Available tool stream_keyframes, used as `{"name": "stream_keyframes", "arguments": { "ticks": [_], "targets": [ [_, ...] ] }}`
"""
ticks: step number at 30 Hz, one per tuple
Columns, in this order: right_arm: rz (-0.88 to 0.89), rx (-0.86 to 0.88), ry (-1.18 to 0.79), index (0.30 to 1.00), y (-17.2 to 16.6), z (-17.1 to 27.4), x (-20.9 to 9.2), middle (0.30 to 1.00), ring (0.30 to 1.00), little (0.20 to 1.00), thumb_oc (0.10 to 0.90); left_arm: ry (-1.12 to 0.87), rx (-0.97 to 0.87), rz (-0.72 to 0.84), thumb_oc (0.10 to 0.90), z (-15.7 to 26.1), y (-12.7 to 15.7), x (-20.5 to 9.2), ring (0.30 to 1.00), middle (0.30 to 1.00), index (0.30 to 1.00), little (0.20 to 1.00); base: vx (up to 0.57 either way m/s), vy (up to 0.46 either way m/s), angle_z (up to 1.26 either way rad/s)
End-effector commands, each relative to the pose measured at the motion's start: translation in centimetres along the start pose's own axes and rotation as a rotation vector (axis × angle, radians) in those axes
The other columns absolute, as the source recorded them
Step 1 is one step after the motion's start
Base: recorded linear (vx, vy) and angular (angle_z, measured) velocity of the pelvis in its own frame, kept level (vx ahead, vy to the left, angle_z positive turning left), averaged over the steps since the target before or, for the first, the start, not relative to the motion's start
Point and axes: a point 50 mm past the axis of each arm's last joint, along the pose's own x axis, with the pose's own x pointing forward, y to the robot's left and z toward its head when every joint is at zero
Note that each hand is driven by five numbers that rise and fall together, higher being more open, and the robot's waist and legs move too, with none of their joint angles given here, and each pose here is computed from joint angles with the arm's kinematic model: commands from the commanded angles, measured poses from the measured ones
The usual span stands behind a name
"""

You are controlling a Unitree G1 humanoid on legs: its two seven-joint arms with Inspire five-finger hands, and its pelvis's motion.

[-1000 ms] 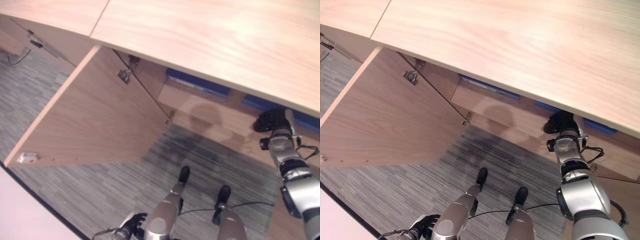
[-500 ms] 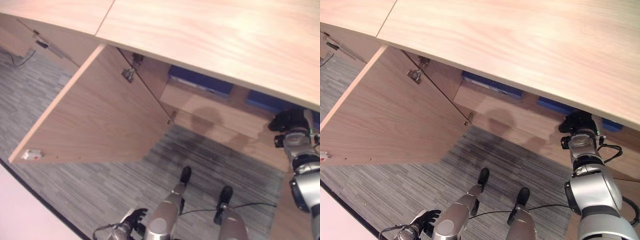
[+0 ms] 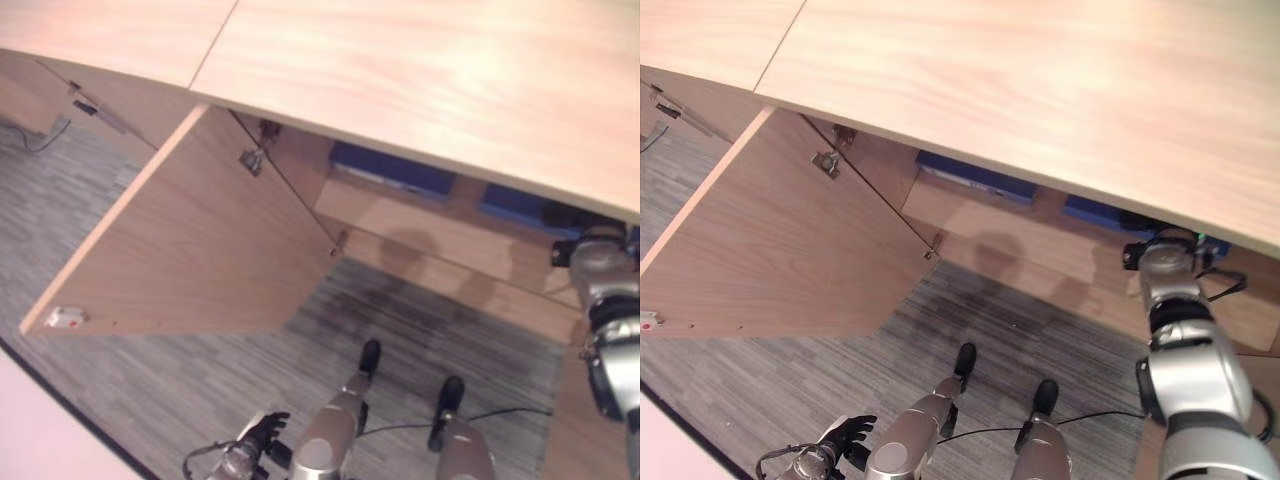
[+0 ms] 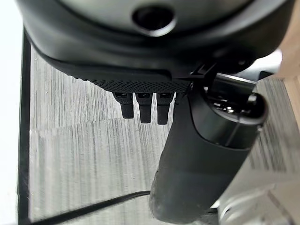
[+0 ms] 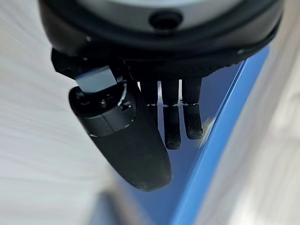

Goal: Put the empty folder in the office cabinet

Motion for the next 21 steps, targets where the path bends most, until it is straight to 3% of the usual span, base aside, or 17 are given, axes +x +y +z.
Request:
{"name": "stream_keyframes", "arguments": {
  "ticks": [1,4,5,6,7,14,21],
  "targets": [
    [-0.005,0.007,-0.119,0.3,-0.2,0.7,-0.6,0.3,0.3,0.3,0.4,0.129,0.034,-0.022,0.8,-3.3,-1.0,-0.7,0.9,0.9,0.9,0.9,0.1,-0.027,-0.11],
    [0.116,-0.014,-0.117,0.3,2.0,-2.5,-4.0,0.3,0.3,0.3,0.4,0.152,0.009,-0.019,0.8,-3.6,-1.2,-0.7,0.9,0.9,0.9,0.9,0.09,-0.022,-0.06],
    [0.137,-0.018,-0.109,0.38,2.1,-3.2,-4.8,0.38,0.38,0.38,0.453,0.158,0.0,-0.016,0.8,-3.8,-1.2,-0.8,0.9,0.9,0.9,0.9,0.06,-0.016,-0.15],
    [0.137,-0.018,-0.105,0.796,2.1,-3.4,-5.0,0.796,0.796,0.796,0.731,0.161,0.002,-0.016,0.8,-3.9,-1.2,-0.8,0.9,0.9,0.9,0.9,0.08,-0.013,-0.16],
    [0.187,-0.004,-0.092,0.9,2.7,-4.6,-6.7,0.9,0.9,0.9,0.8,0.171,-0.017,-0.008,0.8,-4.1,-1.1,-0.9,0.9,0.9,0.9,0.9,0.08,-0.008,-0.11],
    [0.385,0.051,0.017,0.9,4.0,-8.8,-12.7,0.9,0.9,0.9,0.8,0.127,-0.174,0.074,0.8,-3.0,0.2,-0.6,0.9,0.9,0.9,0.9,0.07,-0.012,-0.11],
    [0.522,0.026,0.069,0.9,6.0,-10.3,-15.1,0.9,0.9,0.9,0.8,0.082,-0.349,0.144,0.8,-2.4,1.3,-0.5,0.9,0.9,0.9,0.9,0.0,-0.073,0.06]
  ]
}}
